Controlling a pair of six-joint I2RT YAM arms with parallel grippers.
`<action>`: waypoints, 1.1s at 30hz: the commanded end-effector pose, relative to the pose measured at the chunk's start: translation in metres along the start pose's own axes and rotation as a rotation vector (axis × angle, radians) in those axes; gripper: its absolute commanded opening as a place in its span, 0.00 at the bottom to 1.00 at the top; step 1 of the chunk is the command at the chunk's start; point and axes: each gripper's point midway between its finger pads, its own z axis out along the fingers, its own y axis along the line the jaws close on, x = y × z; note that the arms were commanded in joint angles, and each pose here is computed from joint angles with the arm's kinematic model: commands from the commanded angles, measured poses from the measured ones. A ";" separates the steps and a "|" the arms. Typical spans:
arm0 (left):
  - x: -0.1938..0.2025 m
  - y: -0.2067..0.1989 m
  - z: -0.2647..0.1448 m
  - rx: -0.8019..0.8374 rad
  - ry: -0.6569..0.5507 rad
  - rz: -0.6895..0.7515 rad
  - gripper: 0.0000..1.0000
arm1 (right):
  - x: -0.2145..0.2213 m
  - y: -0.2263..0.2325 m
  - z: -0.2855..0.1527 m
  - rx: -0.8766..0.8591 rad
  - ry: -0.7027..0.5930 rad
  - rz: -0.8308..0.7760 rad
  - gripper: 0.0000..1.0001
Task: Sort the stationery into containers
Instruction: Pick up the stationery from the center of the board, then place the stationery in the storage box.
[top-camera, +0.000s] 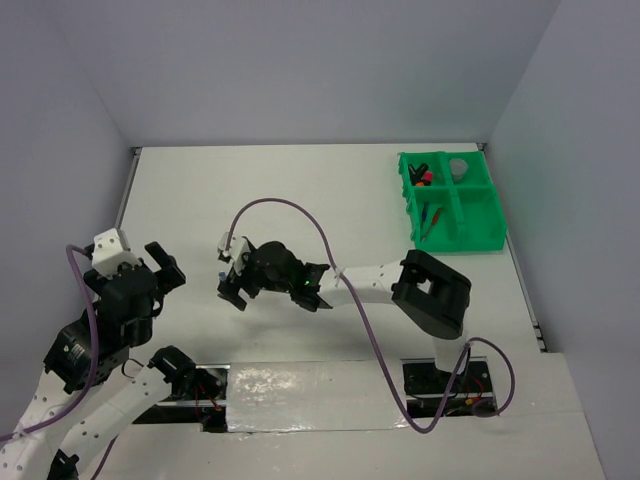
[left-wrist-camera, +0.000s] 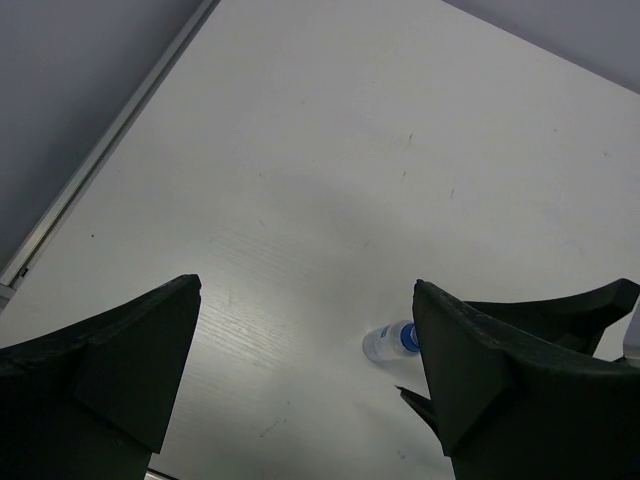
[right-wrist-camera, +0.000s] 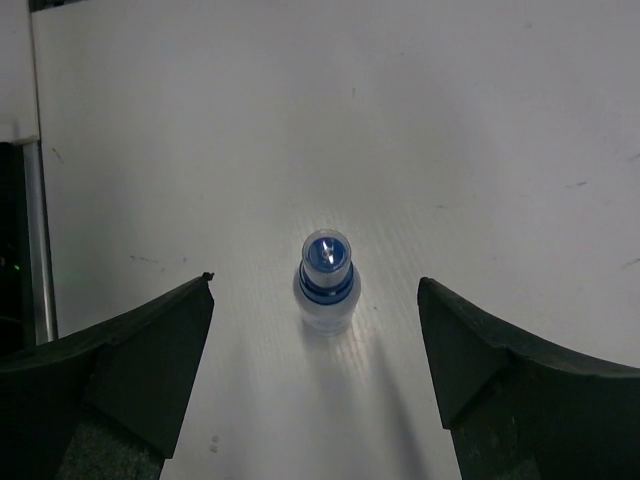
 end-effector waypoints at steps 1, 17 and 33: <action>-0.012 -0.006 -0.002 0.026 -0.030 -0.027 0.99 | -0.037 0.004 0.016 -0.031 -0.113 0.015 0.89; -0.010 -0.013 -0.002 0.067 -0.021 -0.005 0.99 | -0.038 -0.024 0.010 0.042 -0.162 0.105 0.00; -0.015 -0.013 -0.008 0.106 -0.042 -0.026 0.99 | -0.029 -0.381 -0.455 1.703 -0.290 0.481 0.00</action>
